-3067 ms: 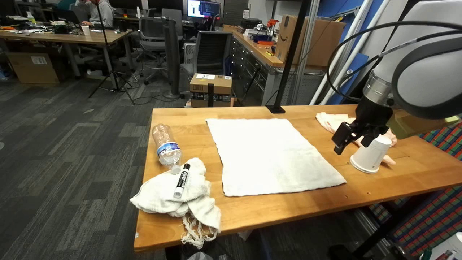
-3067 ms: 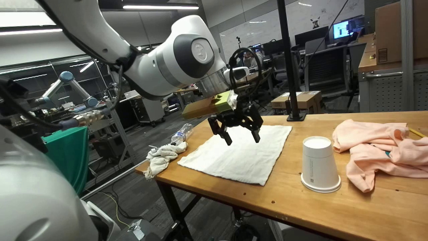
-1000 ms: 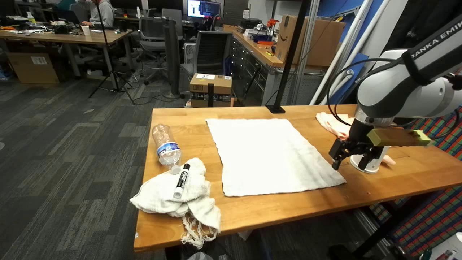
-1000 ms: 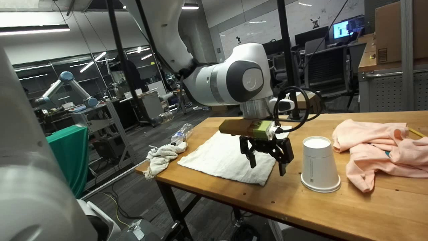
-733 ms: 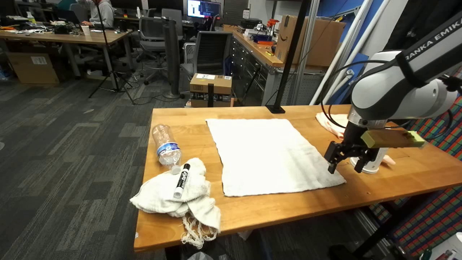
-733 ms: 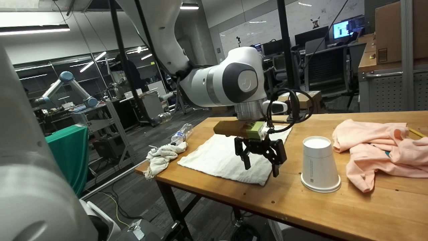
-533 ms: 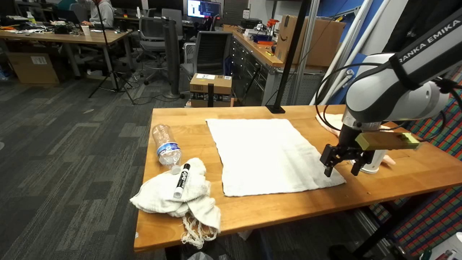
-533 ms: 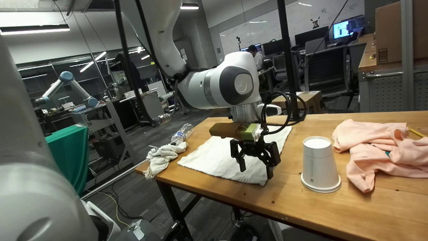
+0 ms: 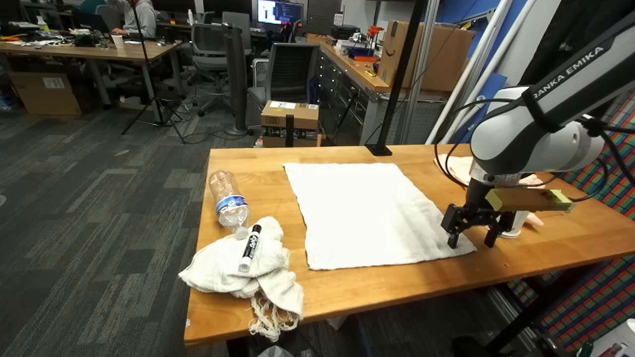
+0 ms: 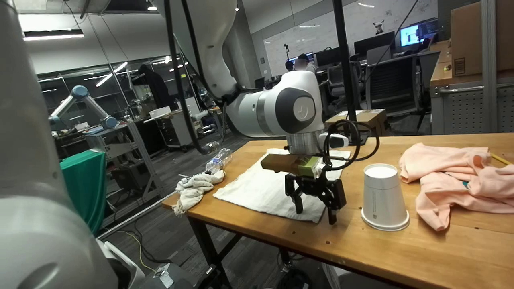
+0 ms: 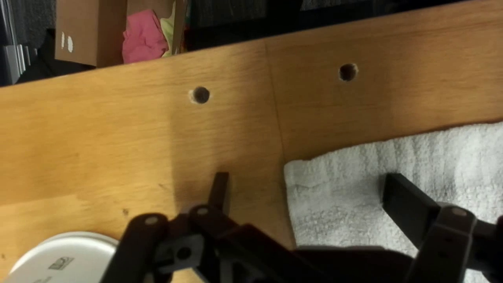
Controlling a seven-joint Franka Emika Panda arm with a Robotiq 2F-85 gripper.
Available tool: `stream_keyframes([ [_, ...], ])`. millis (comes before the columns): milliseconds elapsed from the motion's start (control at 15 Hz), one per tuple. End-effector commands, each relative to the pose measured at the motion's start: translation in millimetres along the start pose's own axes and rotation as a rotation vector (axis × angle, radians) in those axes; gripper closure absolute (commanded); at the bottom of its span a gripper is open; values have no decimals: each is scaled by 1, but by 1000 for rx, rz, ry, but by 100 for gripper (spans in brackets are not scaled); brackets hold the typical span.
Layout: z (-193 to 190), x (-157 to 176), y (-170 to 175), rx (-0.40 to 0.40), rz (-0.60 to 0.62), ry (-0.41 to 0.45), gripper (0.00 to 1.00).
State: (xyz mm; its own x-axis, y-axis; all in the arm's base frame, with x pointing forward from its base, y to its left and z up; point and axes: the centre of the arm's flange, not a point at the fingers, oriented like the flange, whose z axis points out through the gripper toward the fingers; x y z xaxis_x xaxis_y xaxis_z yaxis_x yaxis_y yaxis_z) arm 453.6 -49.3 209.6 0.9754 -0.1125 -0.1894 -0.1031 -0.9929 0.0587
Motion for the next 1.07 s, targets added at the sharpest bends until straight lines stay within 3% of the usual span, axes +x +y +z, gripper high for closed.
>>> stream_keyframes([
  [0,2,8,14,2,26,-11,26],
  [133,0,9,15,-1,25,-10,37],
  [600,-14,13,10,-40,-1,-11,92],
  [733,-15,15,8,-76,-29,-15,99],
  [1000,-21,20,-2,-149,-91,-46,94],
])
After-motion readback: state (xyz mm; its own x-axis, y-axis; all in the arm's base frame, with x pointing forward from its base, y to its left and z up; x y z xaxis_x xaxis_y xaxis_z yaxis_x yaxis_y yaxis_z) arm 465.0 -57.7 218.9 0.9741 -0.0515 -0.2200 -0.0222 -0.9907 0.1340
